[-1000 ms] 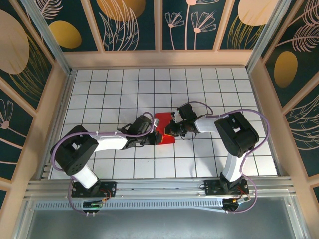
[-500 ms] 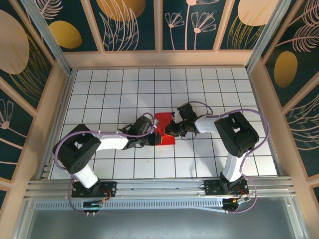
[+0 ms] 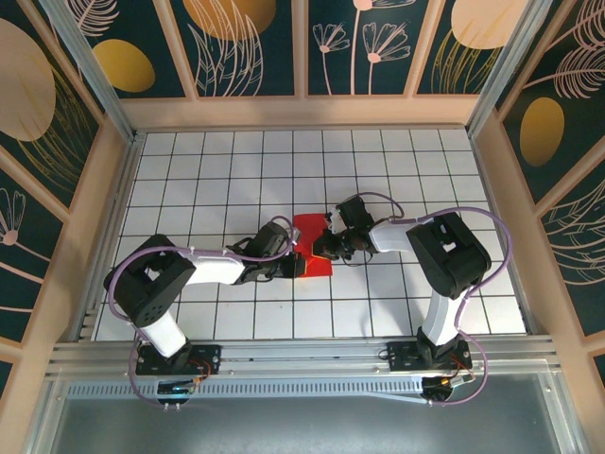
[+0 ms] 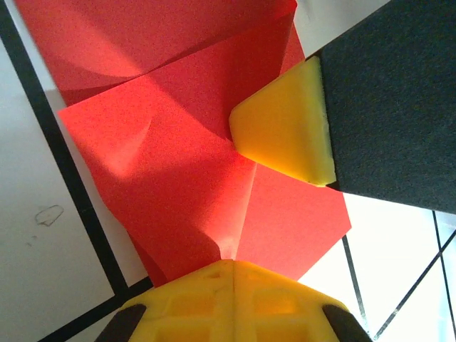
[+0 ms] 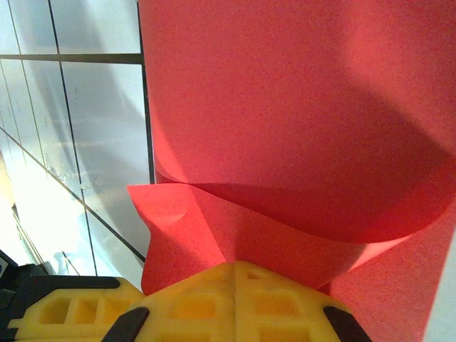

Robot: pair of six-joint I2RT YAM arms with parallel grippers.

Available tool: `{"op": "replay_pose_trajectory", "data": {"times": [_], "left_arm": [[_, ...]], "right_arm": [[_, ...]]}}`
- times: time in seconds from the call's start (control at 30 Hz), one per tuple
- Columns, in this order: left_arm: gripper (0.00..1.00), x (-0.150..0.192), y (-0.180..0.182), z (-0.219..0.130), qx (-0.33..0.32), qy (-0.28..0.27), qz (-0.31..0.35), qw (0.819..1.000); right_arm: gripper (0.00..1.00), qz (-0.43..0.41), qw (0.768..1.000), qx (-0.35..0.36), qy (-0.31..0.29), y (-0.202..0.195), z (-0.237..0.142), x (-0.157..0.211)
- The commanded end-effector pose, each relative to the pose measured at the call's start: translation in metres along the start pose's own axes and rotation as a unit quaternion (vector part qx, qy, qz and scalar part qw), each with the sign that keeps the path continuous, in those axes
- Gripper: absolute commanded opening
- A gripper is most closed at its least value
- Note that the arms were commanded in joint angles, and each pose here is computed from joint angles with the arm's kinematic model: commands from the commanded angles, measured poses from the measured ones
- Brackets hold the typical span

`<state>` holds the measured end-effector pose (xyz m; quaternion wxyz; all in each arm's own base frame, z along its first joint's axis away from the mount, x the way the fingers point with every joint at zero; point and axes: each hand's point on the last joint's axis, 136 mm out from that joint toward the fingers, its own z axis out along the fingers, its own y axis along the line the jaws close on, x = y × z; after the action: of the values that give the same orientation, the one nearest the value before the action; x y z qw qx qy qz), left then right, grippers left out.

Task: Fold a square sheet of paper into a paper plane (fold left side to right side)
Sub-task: Fold the triangle a second time at the center of the table.

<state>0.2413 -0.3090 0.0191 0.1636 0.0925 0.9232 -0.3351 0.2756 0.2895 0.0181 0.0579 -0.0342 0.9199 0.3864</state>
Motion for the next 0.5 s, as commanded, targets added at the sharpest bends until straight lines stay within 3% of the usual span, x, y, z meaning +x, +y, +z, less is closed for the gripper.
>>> {"op": "replay_pose_trajectory", "data": {"times": [0.0, 0.47], "left_arm": [[0.05, 0.0023, 0.0088, 0.0024, -0.011, -0.004, -0.005, 1.0], [0.05, 0.0059, 0.0096, 0.0032, -0.007, -0.002, -0.004, 1.0]], "right_arm": [[0.0, -0.006, 1.0, 0.01, 0.012, -0.0031, 0.0008, 0.0087], [0.0, -0.017, 1.0, 0.001, 0.008, 0.0057, -0.0019, 0.0033]]}}
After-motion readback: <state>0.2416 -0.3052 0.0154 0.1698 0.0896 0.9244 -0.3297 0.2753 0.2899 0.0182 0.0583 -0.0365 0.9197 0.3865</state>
